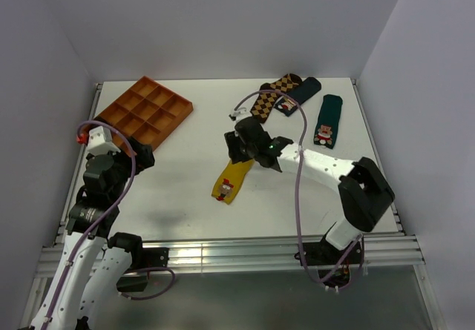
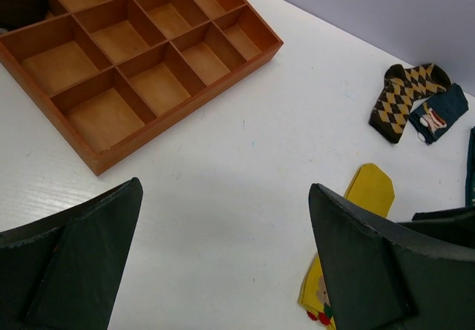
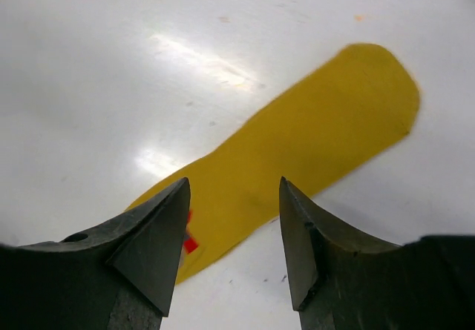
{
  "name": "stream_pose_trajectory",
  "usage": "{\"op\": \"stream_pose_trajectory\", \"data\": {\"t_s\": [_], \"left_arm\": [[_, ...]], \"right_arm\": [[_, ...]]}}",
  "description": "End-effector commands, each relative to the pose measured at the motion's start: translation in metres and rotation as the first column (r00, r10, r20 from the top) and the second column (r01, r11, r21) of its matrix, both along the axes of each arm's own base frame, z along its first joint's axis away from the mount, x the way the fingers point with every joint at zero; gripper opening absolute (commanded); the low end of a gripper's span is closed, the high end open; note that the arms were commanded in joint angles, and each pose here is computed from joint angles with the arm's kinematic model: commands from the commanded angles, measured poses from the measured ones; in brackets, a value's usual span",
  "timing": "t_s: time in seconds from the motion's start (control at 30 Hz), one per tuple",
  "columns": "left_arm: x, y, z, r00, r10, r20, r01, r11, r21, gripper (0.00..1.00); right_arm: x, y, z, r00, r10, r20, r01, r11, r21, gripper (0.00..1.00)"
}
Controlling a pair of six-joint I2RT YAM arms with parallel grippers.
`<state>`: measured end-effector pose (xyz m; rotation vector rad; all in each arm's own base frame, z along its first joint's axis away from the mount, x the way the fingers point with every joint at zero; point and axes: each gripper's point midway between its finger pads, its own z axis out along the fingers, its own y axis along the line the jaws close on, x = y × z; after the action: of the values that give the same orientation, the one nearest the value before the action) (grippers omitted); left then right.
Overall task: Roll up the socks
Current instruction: Roll the sock at the center of the board.
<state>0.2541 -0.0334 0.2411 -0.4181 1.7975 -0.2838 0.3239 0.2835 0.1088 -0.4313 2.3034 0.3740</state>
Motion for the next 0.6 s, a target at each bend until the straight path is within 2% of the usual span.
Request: {"op": "stream_pose_trajectory", "data": {"t_s": [0.0,0.1,0.2,0.33,0.47,0.57], "left_arm": [[0.006,-0.005,0.001,1.000,-0.021,0.004,0.021,1.000,-0.015,0.99],[0.007,-0.007,0.000,1.000,-0.030,-0.001,0.030,0.999,-0.016,0.99],[0.008,-0.008,0.000,0.999,-0.036,-0.001,0.036,0.999,-0.017,0.99],[0.008,-0.009,-0.002,0.999,-0.040,-0.006,0.040,0.999,-0.012,0.99],[0.008,-0.008,-0.002,0.999,-0.035,-0.007,0.035,0.999,-0.013,1.00],[0.008,-0.008,-0.001,0.999,-0.034,-0.006,0.034,0.999,-0.012,0.99]], "right_arm": [[-0.030,0.011,0.005,0.983,0.166,0.080,-0.161,0.984,-0.070,0.59],[-0.050,0.015,-0.007,0.980,0.190,0.050,-0.187,0.980,-0.068,0.59],[-0.045,0.004,-0.017,0.988,0.139,0.062,-0.133,0.986,-0.098,0.59],[-0.029,0.000,-0.027,0.989,0.136,0.059,-0.131,0.987,-0.096,0.59],[-0.019,0.001,-0.048,0.972,0.230,0.046,-0.218,0.958,-0.188,0.59],[-0.010,0.002,-0.055,0.964,0.263,0.038,-0.249,0.945,-0.213,0.60]]}}
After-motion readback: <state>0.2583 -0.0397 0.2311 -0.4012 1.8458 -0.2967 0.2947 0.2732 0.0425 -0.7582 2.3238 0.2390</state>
